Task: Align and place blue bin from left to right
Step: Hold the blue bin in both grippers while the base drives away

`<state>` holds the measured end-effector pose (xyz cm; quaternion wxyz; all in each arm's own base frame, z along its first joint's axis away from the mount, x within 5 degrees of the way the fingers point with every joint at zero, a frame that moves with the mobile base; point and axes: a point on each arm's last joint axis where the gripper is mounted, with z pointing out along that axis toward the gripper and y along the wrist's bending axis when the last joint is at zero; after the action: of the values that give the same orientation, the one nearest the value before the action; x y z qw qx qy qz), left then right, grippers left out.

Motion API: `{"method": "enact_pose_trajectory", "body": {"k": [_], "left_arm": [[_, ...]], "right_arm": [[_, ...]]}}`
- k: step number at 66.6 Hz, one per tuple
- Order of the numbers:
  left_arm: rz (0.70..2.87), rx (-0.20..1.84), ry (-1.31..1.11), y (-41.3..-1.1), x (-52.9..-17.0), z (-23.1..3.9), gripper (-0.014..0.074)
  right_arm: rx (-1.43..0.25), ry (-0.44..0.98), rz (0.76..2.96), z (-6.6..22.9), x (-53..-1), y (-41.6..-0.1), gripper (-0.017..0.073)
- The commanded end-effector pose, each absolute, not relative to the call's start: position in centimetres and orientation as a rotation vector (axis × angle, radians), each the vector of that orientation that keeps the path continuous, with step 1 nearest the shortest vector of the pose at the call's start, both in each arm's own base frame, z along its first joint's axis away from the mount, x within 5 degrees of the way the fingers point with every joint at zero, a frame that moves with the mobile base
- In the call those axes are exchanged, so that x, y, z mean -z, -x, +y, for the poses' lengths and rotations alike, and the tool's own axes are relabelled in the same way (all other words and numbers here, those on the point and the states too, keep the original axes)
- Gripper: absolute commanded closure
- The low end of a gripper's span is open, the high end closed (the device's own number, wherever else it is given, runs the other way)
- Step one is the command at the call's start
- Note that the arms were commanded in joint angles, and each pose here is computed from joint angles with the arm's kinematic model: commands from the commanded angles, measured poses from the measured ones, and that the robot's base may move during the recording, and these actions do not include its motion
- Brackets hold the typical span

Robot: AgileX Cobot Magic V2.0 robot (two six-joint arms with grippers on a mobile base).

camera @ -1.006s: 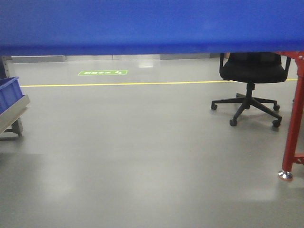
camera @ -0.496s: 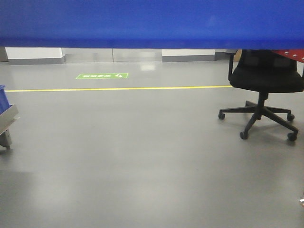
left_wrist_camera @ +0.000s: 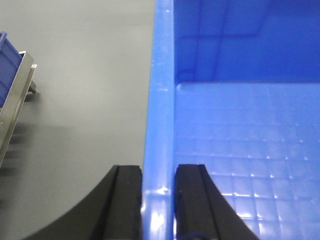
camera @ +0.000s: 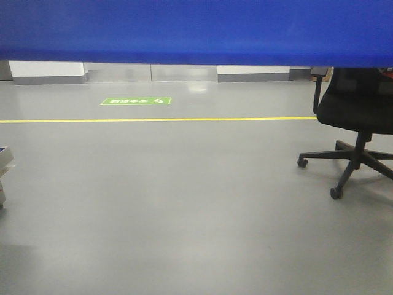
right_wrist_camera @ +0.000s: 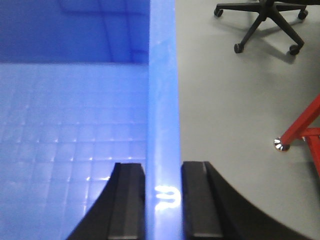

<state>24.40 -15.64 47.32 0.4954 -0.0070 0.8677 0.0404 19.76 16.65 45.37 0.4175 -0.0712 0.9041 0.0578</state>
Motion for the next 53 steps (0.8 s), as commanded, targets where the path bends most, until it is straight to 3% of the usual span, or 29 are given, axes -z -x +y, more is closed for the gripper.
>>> {"method": "enact_pose_trajectory", "body": {"k": [1, 53], "left_arm": [[1.946, 0.093, -0.075, -24.29, -49.08, -17.3, 0.0704], [1.927, 0.103, -0.085, -24.34, -49.25, -17.41, 0.0704]], "right_arm": [[-0.351, 0.242, 2.102, 18.17, -47.03, -19.7, 0.0638], [-0.353, 0.243, 2.098, 18.19, -47.06, -19.7, 0.0638]]}}
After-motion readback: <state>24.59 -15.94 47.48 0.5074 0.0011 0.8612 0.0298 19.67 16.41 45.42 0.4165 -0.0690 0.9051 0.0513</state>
